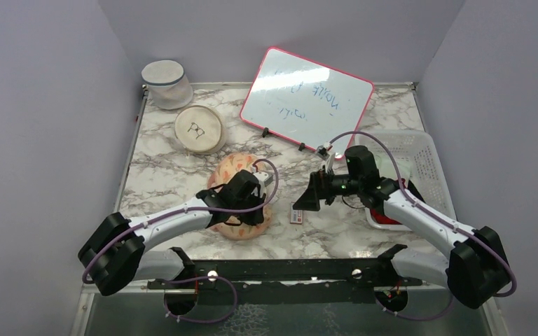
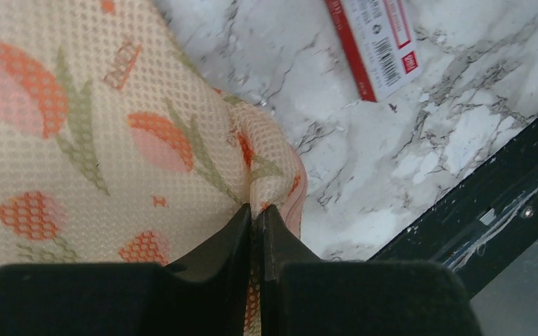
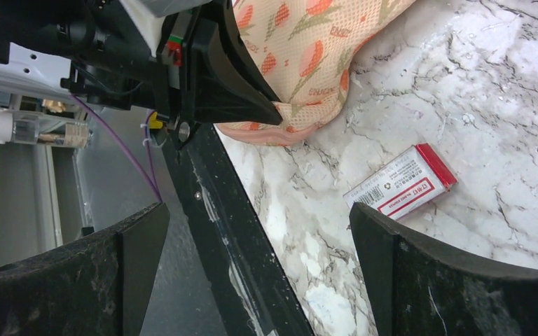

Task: Unzip the laundry bag and remove the bra

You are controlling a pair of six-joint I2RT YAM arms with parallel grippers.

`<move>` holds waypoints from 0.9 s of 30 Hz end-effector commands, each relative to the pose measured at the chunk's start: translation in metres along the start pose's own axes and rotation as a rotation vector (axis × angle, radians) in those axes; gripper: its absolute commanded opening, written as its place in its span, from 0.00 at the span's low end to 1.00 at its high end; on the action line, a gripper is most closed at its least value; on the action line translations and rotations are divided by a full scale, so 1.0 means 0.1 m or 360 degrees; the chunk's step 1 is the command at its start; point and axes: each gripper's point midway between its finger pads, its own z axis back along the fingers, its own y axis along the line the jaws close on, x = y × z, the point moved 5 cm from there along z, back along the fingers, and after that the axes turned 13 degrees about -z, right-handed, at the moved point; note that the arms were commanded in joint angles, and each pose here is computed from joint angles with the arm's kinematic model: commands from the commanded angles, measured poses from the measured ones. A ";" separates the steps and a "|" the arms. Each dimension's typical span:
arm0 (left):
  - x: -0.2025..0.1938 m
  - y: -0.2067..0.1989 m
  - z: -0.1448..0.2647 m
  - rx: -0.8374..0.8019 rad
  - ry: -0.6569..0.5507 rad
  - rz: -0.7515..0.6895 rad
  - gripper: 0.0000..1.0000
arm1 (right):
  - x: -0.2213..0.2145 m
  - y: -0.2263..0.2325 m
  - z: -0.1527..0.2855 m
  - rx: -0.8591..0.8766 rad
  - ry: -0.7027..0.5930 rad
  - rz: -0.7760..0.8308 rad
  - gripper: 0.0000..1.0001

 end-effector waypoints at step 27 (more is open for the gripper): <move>0.69 0.63 0.41 0.0983 -0.0257 0.0337 0.82 | -0.08 0.12 -0.12 0.0008 0.0040 0.0054 1.00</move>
